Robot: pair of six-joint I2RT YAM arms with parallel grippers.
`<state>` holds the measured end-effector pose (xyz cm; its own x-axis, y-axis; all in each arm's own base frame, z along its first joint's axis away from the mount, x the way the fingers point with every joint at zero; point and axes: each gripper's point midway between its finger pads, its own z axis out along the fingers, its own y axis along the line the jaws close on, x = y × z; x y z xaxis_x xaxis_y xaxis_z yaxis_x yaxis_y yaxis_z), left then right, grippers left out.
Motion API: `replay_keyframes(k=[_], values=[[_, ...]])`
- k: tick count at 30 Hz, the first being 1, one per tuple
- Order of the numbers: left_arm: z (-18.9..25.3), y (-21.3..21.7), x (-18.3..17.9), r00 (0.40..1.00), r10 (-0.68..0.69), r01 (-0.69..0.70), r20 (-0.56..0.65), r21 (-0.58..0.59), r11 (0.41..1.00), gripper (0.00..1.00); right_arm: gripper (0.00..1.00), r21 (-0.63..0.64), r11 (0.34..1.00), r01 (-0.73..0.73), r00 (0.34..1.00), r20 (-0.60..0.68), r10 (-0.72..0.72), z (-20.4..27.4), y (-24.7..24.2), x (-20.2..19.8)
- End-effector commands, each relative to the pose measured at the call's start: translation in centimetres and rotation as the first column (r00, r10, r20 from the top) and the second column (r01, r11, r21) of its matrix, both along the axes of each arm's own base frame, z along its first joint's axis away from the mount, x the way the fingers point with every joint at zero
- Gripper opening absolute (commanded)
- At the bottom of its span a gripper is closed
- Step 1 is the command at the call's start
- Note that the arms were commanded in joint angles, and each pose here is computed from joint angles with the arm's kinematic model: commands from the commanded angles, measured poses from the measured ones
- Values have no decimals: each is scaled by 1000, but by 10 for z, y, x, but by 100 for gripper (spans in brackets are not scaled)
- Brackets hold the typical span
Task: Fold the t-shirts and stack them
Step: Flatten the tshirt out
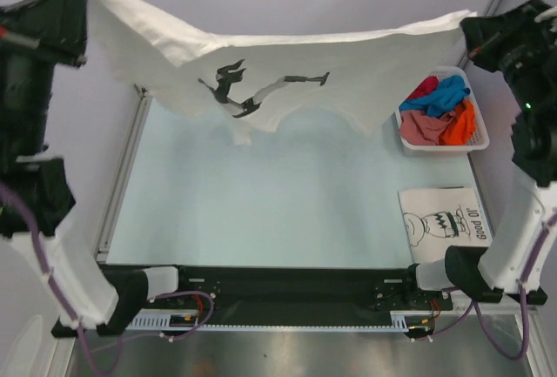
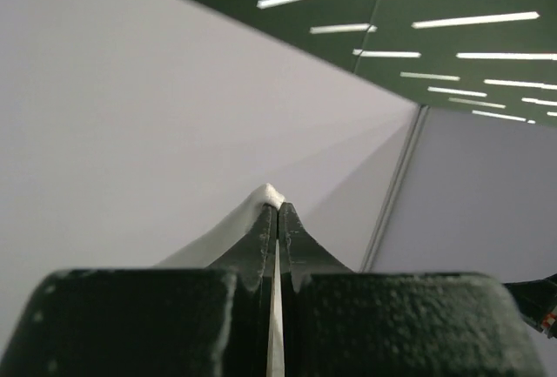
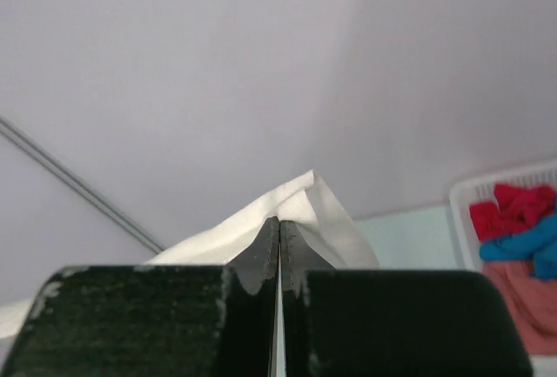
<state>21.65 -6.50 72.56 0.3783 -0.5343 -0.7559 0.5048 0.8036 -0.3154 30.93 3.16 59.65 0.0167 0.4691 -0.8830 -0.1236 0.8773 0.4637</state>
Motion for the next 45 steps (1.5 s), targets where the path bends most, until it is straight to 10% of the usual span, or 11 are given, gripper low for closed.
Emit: replay_keyframes(k=[1, 8, 14, 25, 36, 45], values=[[48, 4, -124, 953, 70, -71, 295, -6, 997, 0, 0, -34, 999, 19, 946, 323, -7, 84, 2, -96], [58, 14, -251, 866, 122, -112, 484, -50, 992, 0, 0, -51, 999, -20, 849, 527, 44, 115, 16, -214], [33, 29, -217, 911, 151, -136, 384, -66, 988, 0, 0, -18, 997, -80, 924, 375, 81, 53, 22, -173], [-158, 23, 73, 966, 236, -228, -106, 78, 970, 0, 0, 141, 986, -94, 993, 88, 82, -155, 18, 8], [-446, 22, 334, 780, 210, -172, -590, 121, 978, 0, 0, 64, 998, -5, 973, -228, 20, -380, 5, 172], [-508, 1, 409, 723, 47, -33, -689, 33, 999, 0, 0, -29, 1000, 4, 927, -375, -15, -426, -22, 237]])
